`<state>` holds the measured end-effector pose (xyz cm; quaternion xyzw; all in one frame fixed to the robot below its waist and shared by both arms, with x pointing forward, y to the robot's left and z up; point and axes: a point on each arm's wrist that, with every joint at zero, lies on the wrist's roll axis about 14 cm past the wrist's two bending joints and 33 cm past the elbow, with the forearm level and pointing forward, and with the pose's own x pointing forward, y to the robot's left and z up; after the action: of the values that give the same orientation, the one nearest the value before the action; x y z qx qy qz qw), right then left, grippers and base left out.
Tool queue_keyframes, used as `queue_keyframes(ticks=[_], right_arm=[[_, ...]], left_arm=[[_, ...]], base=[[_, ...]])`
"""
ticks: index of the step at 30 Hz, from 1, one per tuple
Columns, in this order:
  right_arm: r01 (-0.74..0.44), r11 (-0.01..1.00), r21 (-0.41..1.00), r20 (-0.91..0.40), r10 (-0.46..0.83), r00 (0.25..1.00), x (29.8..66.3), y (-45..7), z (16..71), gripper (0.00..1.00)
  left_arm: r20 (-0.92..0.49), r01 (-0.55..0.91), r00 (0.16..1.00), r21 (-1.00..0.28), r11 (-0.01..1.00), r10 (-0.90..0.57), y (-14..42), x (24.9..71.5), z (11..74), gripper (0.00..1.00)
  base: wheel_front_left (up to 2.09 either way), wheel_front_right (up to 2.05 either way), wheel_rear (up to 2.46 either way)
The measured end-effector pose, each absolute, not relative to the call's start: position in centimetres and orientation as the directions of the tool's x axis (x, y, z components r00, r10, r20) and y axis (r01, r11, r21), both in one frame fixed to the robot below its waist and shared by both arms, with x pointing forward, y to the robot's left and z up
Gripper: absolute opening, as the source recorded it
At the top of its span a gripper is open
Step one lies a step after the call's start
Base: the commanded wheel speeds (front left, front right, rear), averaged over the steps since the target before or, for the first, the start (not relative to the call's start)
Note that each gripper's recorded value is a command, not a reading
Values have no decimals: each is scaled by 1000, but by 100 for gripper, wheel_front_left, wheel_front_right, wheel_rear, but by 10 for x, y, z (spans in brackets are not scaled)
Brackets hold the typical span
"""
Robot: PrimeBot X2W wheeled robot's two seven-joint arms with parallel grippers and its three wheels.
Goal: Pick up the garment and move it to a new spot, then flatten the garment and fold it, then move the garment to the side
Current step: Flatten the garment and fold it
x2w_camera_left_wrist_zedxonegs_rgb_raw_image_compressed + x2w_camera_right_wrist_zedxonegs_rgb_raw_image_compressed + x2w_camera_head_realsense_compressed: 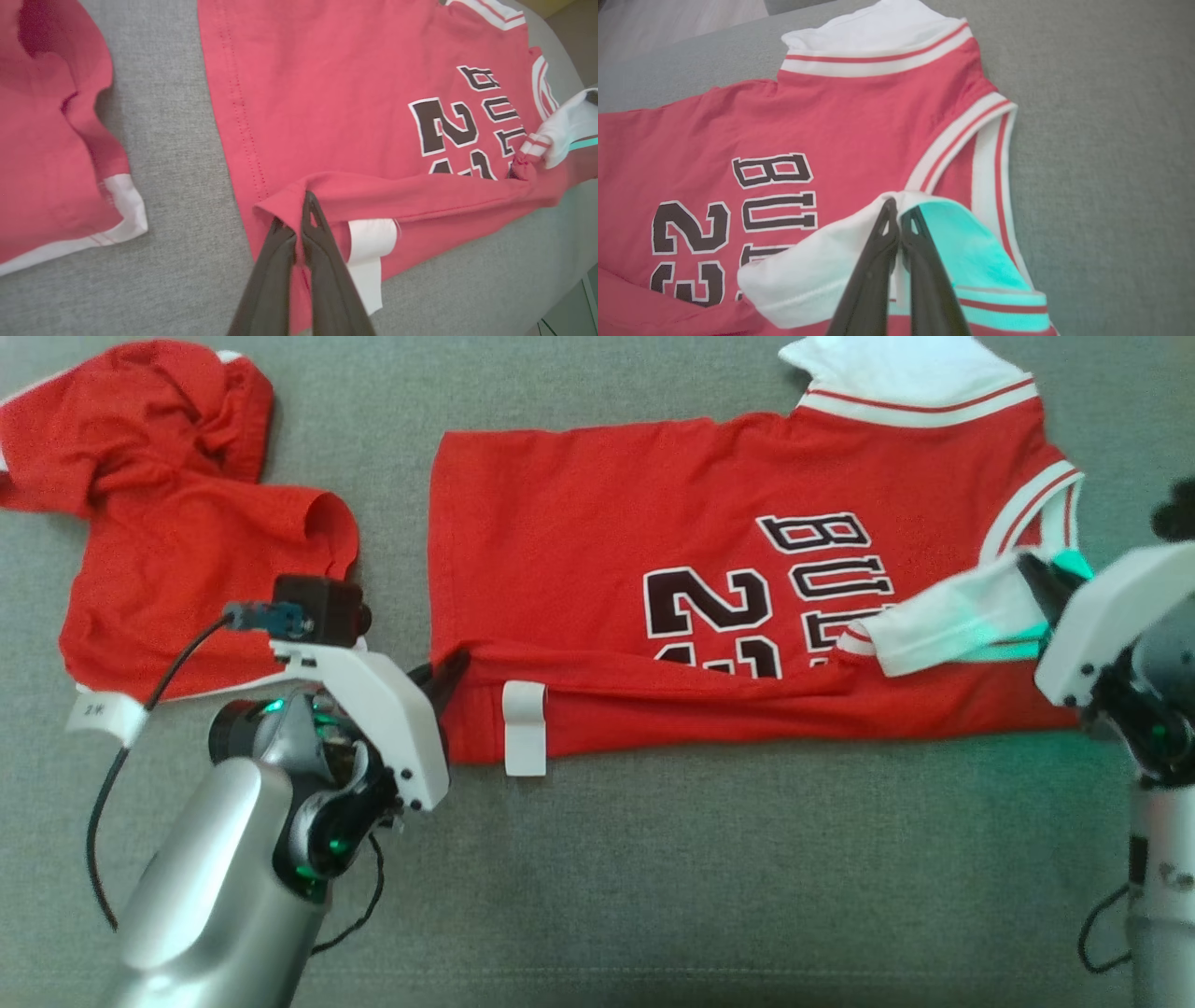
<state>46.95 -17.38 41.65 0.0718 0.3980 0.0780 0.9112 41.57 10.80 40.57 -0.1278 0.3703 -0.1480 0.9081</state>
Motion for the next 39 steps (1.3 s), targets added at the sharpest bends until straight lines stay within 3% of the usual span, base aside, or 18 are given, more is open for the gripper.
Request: queue_keyframes(ticks=[1, 2, 3, 11, 18, 39], right_arm=[[-100, 978, 183, -711, 202, 673, 473, -172, 416, 100], [-105, 978, 180, -707, 203, 678, 477, -171, 416, 100], [-105, 978, 180, -703, 202, 682, 479, -172, 416, 100], [-157, 986, 53, -687, 150, 711, 464, -197, 428, 100], [-183, 983, -26, -815, 85, 573, 407, -226, 391, 100], [-177, 981, -75, -870, 22, 493, 403, -245, 367, 100]], left_arm=[[-641, 169, 678, -343, 924, -361, 108, 417, 403, 47], [-645, 164, 676, -342, 925, -357, 109, 418, 400, 94], [-645, 160, 678, -340, 927, -354, 110, 419, 399, 100], [-555, 158, 752, -371, 915, -355, 112, 414, 421, 100], [-649, 89, 682, -384, 919, -337, 120, 358, 393, 100], [-665, 110, 646, -405, 908, -375, 109, 369, 377, 100]], base=[[0, 0, 0], [0, 0, 0], [0, 0, 0], [0, 0, 0], [0, 0, 0], [0, 0, 0]])
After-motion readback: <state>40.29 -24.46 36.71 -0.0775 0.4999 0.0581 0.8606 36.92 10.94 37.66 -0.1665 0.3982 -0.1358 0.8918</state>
